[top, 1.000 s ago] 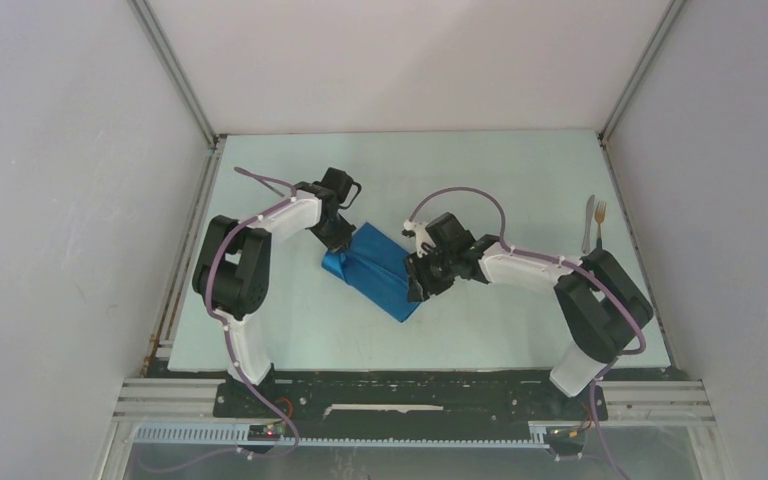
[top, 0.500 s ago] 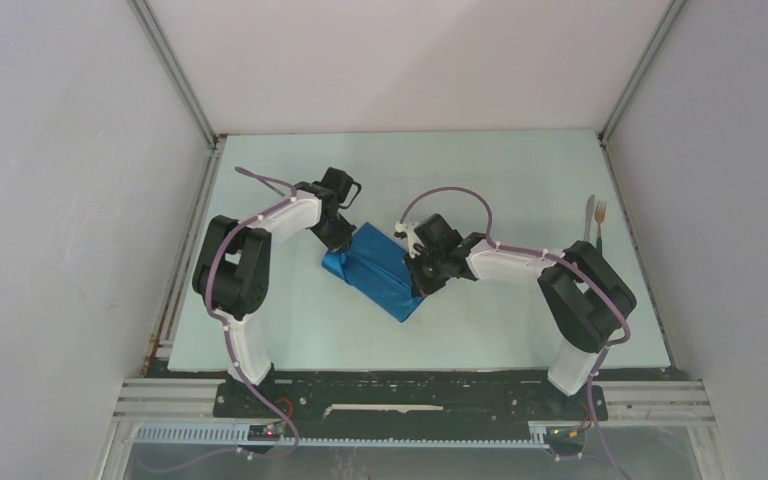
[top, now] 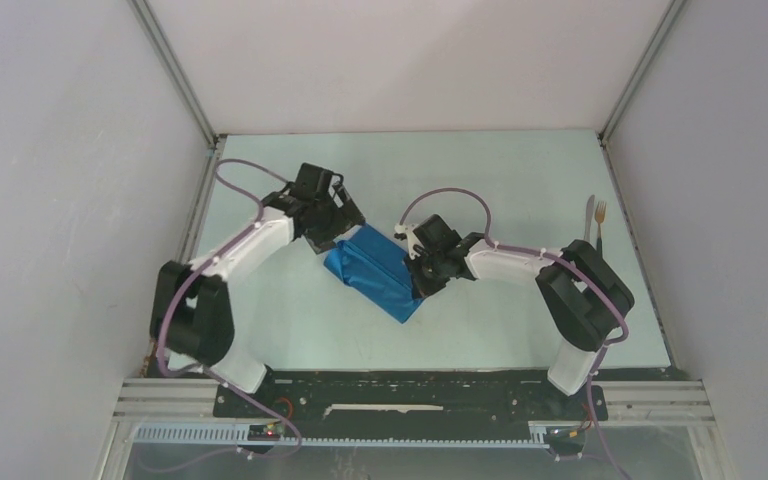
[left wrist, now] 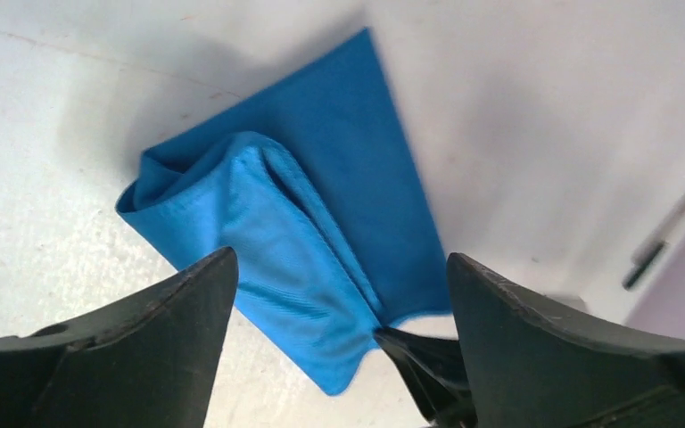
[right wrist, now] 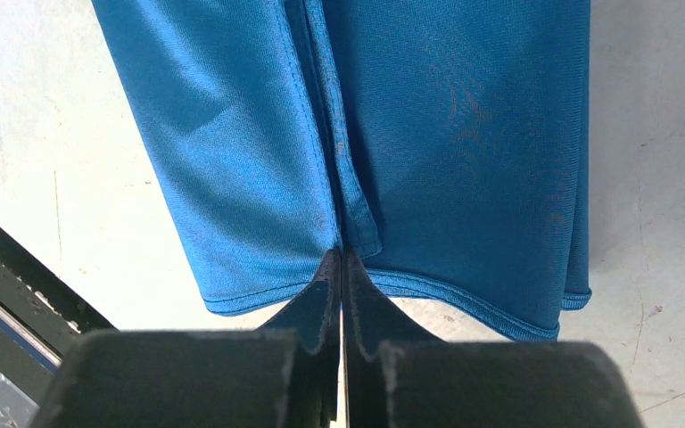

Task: Fold the napkin into a case and place the utensils inside
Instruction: Fold the 2/3-rectangle-folded napkin.

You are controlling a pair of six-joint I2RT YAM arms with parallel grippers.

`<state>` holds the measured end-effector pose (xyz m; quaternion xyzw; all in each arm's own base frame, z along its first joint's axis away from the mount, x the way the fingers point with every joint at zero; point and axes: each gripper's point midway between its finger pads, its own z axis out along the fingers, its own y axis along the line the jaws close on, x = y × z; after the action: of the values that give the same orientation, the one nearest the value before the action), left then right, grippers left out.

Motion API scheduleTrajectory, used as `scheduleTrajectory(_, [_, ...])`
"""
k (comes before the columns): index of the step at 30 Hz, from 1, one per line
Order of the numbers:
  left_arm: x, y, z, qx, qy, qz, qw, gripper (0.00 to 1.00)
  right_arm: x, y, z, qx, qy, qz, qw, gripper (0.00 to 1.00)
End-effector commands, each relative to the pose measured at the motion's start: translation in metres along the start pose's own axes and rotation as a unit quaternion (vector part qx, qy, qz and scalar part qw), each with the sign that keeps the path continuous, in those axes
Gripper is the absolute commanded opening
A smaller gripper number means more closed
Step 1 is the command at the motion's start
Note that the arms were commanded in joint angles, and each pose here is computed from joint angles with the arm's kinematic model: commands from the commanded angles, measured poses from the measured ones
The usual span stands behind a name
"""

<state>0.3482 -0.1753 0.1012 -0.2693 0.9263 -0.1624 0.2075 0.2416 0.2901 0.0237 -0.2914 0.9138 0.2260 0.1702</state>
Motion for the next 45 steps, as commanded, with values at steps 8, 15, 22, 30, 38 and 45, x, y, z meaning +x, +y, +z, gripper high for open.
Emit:
scheduleTrajectory(8, [-0.006,0.020,-0.022,0.138,0.001,0.006,0.990,0.36,-0.013,0.009,-0.004,-0.015,-0.017,0.014,1.000,0.00])
scheduleTrajectory(15, [0.002,0.033,0.011,0.128,0.018,-0.012,0.992,0.01,-0.010,0.009,-0.003,-0.014,-0.013,0.018,1.000,0.00])
scheduleTrajectory(22, [-0.003,0.034,0.032,0.123,0.014,-0.023,0.992,0.00,-0.010,0.008,-0.004,-0.017,-0.014,0.018,1.000,0.00])
scheduleTrajectory(30, [-0.003,0.032,0.050,0.123,0.027,-0.023,0.992,0.00,-0.009,0.004,-0.003,-0.010,-0.013,0.024,1.000,0.00])
scheduleTrajectory(38, [0.003,0.039,0.057,0.115,0.033,-0.021,0.993,0.00,-0.027,-0.005,-0.029,0.045,-0.037,0.025,0.998,0.38])
scheduleTrajectory(45, [0.007,0.041,0.056,0.114,0.040,-0.021,0.992,0.00,-0.078,0.075,-0.045,-0.129,-0.096,0.041,0.986,0.80])
